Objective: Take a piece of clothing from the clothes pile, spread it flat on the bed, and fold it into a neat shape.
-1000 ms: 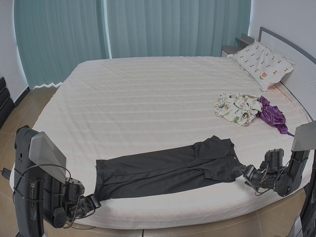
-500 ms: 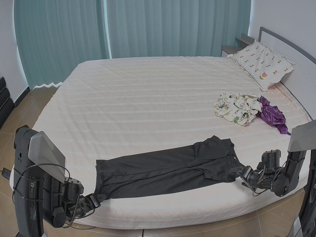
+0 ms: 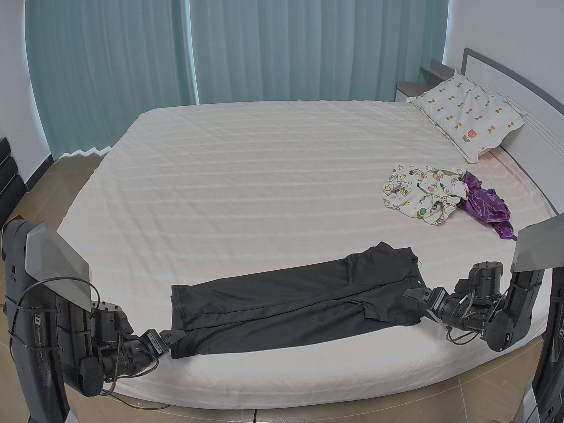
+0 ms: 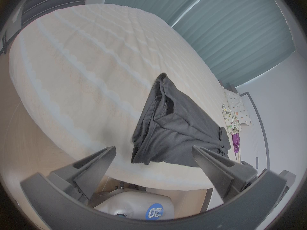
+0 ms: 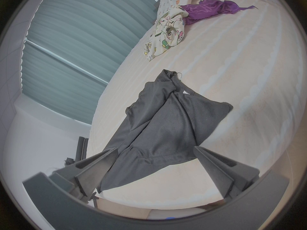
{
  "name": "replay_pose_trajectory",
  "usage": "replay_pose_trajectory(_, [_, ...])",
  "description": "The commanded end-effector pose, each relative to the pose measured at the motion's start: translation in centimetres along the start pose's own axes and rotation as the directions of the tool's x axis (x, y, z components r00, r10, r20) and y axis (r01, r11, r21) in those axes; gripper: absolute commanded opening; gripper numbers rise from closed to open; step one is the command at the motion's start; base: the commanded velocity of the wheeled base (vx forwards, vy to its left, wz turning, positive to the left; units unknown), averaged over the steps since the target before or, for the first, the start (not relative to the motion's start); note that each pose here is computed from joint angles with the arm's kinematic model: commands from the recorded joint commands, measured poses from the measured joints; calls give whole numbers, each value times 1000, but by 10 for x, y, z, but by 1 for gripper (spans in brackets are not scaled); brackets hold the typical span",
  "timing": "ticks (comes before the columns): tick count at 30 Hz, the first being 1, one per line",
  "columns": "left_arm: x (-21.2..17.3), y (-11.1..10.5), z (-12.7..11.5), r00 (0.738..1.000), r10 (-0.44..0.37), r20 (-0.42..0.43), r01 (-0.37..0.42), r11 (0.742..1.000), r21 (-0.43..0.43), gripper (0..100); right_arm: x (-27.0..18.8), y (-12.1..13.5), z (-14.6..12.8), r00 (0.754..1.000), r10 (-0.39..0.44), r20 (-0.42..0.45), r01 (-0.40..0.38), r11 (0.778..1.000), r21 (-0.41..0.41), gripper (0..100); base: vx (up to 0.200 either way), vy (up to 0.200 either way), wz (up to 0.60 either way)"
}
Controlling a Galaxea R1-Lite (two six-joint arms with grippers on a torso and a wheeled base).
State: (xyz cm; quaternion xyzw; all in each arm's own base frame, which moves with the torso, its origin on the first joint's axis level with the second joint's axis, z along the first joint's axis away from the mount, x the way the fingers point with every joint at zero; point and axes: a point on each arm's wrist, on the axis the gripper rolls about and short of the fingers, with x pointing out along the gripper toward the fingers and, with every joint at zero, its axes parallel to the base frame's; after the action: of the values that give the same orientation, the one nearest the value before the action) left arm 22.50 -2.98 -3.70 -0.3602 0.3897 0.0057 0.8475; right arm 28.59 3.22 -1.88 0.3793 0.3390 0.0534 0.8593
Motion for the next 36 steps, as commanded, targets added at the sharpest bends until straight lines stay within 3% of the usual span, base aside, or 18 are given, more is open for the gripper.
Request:
replay_pose_trajectory(1, [-3,-4,8,999,-34,38,35,999,-3,100,6,-8,-3,1000,-13,-13,13,1000,-17,100,0,0,0])
replay_pose_trajectory(7, [-3,-3,7,999,-41,26,41,999,-6,100,19,-22,-6,999,-44,-21,42,996,-76,100,0,0,0])
replay_pose_trajectory(13, [-2,-3,6,999,-45,18,45,999,-8,100,43,-15,9,999,28,41,-23,993,-117,100,0,0,0])
replay_pose_trajectory(18, [0,-2,6,999,-43,17,44,999,-9,100,52,-14,4,1000,10,3,-10,990,-143,100,0,0,0])
replay_pose_trajectory(36, [0,-3,6,999,-43,17,43,999,-6,100,48,-25,6,1000,-28,13,29,991,-130,100,0,0,0])
